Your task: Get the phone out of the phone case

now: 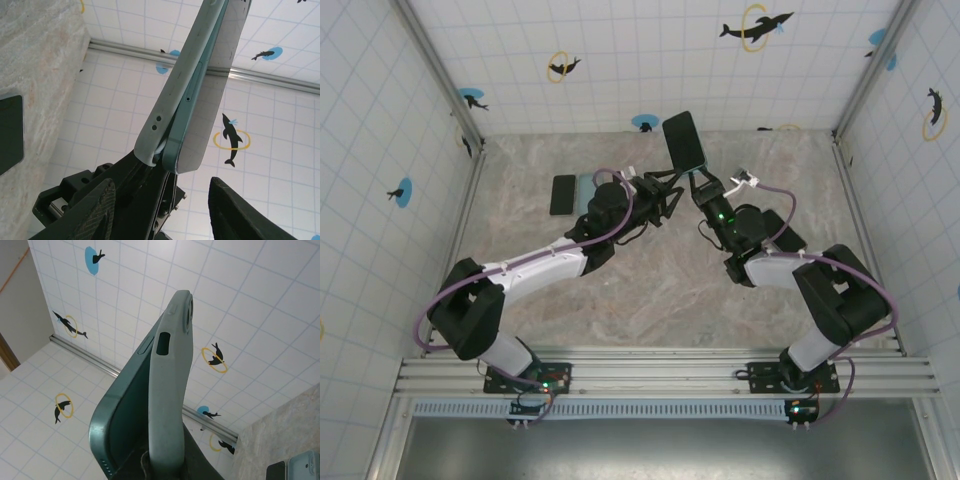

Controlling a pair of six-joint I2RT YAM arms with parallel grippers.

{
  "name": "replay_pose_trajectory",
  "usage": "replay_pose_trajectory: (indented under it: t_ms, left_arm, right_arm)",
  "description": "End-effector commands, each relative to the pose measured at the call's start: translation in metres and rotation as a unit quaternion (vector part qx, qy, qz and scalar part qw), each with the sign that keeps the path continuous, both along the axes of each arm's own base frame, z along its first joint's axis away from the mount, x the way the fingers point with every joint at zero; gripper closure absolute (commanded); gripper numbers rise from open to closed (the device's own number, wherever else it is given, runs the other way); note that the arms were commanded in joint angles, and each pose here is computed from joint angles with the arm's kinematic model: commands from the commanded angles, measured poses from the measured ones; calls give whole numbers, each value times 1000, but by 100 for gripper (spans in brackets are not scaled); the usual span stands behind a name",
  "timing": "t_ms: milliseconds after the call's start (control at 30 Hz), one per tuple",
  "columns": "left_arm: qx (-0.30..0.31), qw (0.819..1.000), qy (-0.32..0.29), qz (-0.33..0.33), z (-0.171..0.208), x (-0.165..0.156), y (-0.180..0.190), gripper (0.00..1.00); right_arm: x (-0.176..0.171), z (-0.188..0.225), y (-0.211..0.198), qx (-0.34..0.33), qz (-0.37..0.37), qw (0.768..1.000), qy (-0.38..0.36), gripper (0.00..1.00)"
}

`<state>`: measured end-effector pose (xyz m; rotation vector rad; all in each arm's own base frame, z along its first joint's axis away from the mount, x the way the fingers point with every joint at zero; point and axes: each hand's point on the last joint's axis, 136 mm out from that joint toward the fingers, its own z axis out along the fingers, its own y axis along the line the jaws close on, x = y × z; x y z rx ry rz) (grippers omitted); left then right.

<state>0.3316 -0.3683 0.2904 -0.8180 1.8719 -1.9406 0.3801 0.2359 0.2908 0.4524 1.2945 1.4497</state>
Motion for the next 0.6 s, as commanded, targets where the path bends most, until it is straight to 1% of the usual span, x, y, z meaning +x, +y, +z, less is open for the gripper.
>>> replay_pose_trajectory:
  t_ms: [0, 267, 433, 567]
  left_arm:
    - [-9, 1000, -29, -1, 24, -1, -1, 51]
    - [-22, 999, -36, 1, 30, 1, -2, 58]
    - [-32, 999, -40, 6, 34, 3, -2, 61]
    - [-29, 999, -39, 3, 33, 5, -5, 60]
  right_arm:
    - [-8, 35, -7, 43, 0, 997, -57, 97]
    - [-10, 32, -4, 35, 7, 998, -56, 97]
    - [-11, 32, -2, 33, 11, 998, -58, 97]
    - [-13, 30, -1, 32, 14, 998, -57, 97]
